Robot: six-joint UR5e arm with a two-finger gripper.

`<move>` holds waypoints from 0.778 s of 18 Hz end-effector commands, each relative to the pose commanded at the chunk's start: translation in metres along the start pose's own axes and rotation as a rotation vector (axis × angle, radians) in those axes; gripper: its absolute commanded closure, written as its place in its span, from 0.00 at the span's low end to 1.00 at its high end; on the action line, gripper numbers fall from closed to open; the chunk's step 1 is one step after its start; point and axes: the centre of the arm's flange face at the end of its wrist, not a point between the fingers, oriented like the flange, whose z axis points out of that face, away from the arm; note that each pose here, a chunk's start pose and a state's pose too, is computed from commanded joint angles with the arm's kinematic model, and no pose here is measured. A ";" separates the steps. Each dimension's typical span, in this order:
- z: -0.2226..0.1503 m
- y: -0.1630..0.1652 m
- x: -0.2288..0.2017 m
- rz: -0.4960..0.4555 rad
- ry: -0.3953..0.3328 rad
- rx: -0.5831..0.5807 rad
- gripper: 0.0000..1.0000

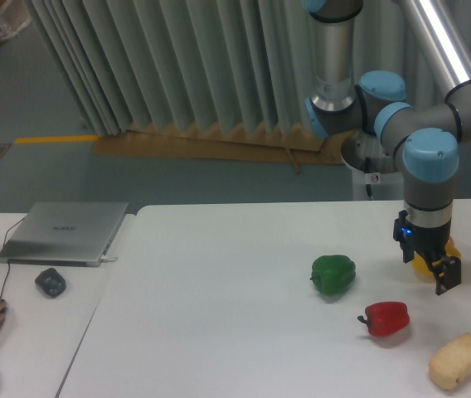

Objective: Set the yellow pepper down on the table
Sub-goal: 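Lower the yellow pepper onto the table beside the red pepper, then open the gripper and release the yellow pepper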

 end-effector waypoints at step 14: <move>-0.074 0.137 -0.118 0.179 -0.027 -0.019 0.00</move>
